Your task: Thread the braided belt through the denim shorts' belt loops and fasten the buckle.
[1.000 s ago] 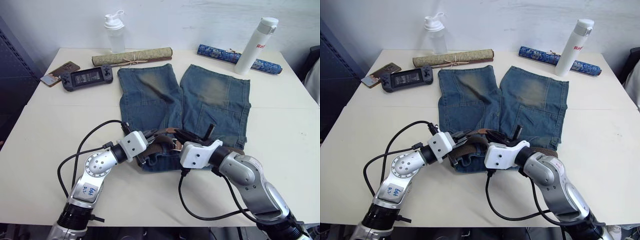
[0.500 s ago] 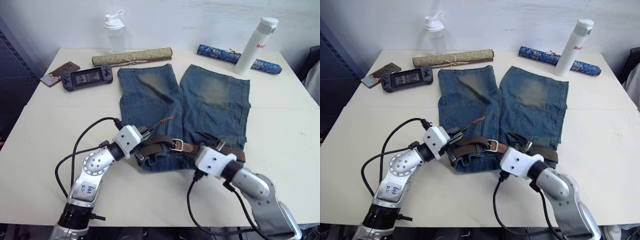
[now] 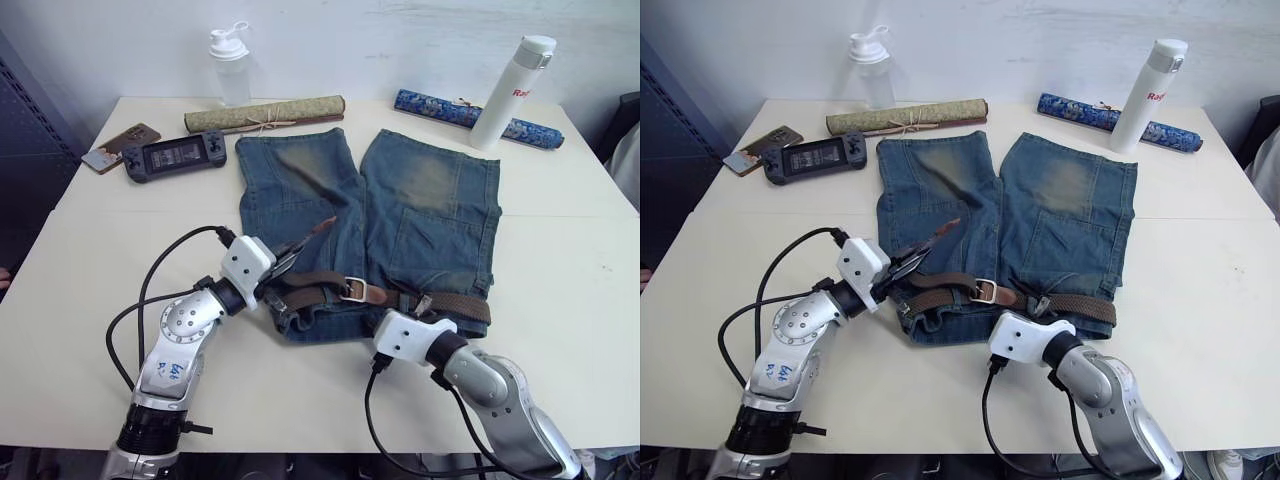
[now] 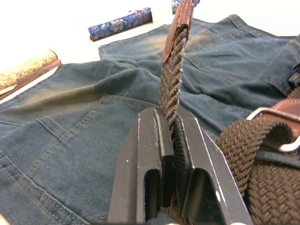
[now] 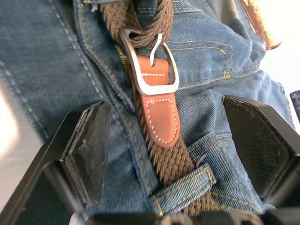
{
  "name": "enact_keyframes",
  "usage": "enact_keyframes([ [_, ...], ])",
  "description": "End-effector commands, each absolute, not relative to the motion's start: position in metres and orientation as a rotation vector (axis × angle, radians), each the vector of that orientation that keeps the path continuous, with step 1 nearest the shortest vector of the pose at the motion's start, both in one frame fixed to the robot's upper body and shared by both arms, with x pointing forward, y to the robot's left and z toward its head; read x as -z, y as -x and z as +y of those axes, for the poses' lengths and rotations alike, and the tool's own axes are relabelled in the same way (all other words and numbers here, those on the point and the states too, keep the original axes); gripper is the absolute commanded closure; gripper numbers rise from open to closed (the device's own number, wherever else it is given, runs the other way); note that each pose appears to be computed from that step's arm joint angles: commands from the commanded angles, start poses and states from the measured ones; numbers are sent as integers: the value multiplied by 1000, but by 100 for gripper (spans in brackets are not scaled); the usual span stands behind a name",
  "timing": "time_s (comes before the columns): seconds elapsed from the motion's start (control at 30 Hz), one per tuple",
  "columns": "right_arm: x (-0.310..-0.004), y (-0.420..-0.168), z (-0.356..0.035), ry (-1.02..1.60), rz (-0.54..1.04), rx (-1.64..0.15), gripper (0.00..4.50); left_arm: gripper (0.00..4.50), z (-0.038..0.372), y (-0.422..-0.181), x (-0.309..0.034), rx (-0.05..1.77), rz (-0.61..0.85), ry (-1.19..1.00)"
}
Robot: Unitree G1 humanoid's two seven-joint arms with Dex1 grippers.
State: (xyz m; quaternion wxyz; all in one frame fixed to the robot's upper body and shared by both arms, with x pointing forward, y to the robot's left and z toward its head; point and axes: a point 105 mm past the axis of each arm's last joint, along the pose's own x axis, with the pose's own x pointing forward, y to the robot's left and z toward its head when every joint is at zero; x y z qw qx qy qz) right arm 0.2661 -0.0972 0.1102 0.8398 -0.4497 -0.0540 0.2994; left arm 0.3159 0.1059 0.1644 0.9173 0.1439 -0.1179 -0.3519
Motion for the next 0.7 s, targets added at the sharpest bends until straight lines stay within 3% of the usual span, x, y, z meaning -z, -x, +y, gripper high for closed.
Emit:
enact_keyframes([
  [0.03, -108, -272, -96, 968, -121, -598, 48, 450, 111, -314, -193, 698, -332, -250],
  [0.2, -113, -275, -89, 942, -150, -596, 48, 450, 124, -320, -193, 643, -302, -199],
  [0.5, -148, -251, -90, 646, -225, -750, 48, 450, 129, -320, -189, 628, -272, -168],
  [0.63, -159, -259, -91, 511, -237, -710, 48, 450, 131, -320, -187, 627, -260, -155],
  [0.7, -159, -267, -94, 502, -217, -662, 102, 450, 132, -320, -186, 628, -258, -160],
])
